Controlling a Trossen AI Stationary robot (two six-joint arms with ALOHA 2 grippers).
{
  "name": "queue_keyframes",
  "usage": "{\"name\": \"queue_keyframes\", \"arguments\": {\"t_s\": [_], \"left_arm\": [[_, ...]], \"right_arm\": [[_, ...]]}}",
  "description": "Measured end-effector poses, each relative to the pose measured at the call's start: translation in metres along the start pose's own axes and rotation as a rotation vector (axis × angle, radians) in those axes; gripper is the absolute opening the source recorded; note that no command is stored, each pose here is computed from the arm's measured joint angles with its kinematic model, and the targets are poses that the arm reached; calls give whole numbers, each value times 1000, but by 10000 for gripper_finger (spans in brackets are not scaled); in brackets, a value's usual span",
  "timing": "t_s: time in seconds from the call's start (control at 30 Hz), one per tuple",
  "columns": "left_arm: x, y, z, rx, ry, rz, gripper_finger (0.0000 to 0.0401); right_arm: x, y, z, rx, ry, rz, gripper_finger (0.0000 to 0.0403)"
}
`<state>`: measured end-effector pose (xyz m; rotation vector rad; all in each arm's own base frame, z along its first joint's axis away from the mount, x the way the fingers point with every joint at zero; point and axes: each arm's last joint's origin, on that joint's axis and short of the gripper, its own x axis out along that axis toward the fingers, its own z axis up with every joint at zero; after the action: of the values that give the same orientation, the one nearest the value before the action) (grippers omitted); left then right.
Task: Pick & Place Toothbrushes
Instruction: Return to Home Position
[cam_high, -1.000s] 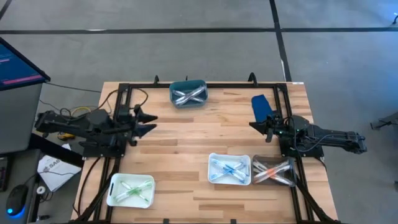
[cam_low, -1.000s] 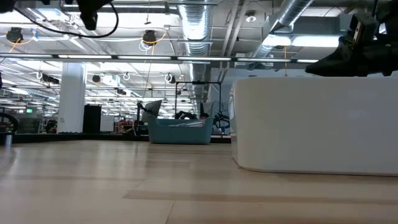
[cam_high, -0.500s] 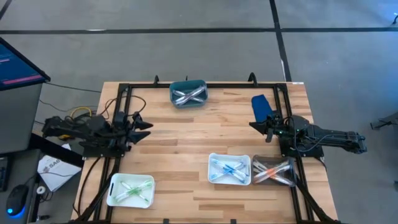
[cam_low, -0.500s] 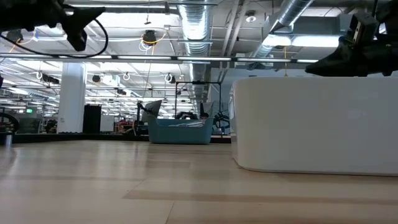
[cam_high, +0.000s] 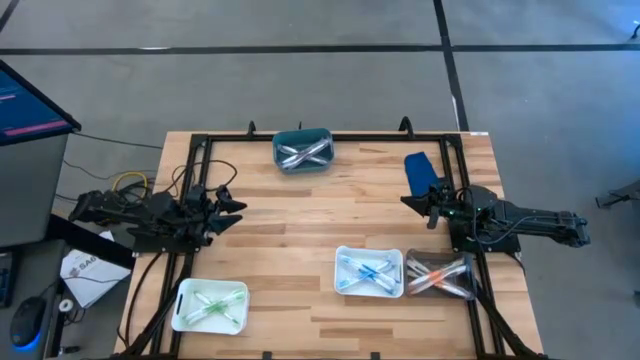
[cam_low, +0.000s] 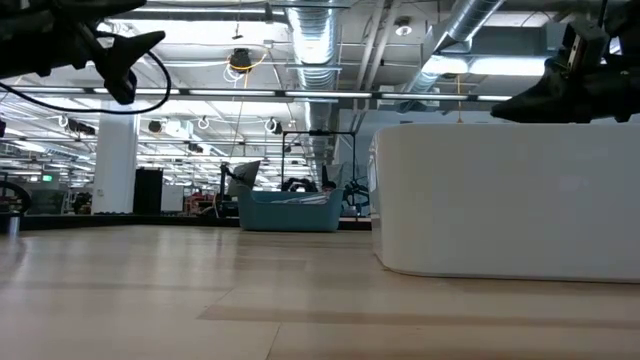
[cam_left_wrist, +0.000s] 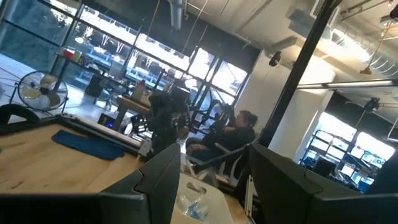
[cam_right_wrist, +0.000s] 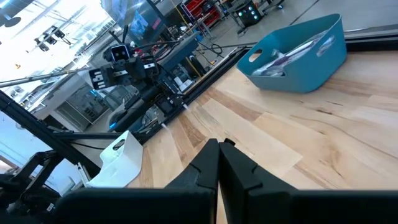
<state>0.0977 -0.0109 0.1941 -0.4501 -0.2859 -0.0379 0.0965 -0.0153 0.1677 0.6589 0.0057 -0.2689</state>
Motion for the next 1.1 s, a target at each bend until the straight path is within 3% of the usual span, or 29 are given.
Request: {"name": "queue_keyframes", "arguments": {"t_s": [0.13,0.4,1.1], "left_arm": [[1,1,-3,4,29,13,187],[2,10,-23,-84,227,115,187],[5,19,-46,-86,434,234,187]], "right_arm": [[0,0,0,0,-2,1,0],[0,0,0,1,-3,2,0],[0,0,0,1,-4,3,0]]}}
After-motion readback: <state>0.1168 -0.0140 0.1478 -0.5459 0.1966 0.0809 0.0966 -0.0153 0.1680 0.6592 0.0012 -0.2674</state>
